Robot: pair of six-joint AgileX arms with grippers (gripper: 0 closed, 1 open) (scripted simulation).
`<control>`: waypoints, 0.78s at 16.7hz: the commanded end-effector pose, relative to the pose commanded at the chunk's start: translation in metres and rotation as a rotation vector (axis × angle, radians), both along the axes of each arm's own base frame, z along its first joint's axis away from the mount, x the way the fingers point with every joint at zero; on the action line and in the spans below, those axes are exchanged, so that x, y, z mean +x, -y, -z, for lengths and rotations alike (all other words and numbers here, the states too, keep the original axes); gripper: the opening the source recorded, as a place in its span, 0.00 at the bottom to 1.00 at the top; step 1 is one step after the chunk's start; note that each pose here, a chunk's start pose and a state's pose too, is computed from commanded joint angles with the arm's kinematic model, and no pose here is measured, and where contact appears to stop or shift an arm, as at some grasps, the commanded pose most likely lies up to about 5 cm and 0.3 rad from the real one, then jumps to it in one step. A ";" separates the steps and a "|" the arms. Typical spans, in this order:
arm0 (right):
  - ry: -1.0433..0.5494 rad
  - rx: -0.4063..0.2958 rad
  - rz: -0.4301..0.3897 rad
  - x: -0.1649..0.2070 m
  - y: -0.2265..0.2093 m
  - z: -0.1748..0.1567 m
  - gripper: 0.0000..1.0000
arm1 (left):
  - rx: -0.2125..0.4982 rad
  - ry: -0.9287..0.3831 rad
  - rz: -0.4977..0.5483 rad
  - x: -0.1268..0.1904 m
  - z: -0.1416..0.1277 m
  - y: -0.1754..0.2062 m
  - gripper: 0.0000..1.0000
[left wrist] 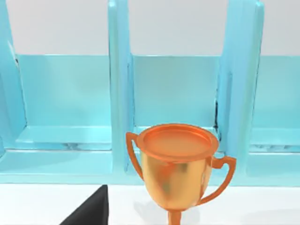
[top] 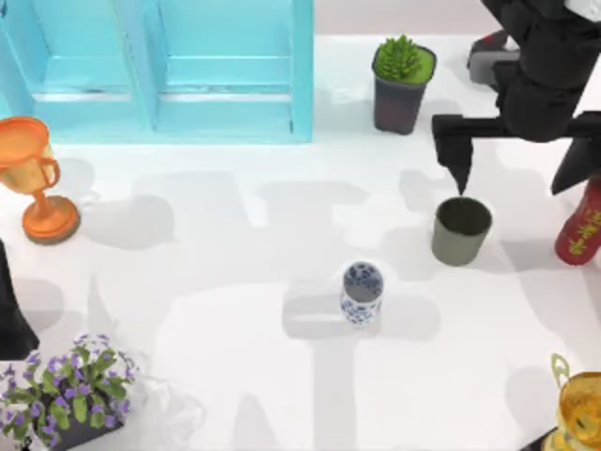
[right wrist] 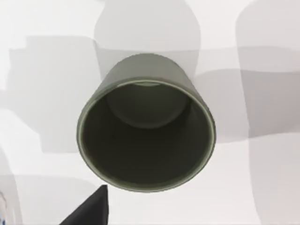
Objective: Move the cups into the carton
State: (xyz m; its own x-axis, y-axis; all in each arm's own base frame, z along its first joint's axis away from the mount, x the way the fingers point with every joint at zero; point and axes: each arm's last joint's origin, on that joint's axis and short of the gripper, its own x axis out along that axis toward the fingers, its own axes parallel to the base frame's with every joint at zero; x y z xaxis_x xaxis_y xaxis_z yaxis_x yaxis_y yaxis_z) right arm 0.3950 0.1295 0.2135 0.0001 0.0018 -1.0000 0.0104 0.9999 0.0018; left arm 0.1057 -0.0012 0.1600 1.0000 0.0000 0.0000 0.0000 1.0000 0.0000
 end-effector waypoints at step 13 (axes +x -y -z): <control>0.000 -0.001 0.000 -0.001 -0.009 0.074 1.00 | 0.000 0.000 0.000 0.000 0.000 0.000 1.00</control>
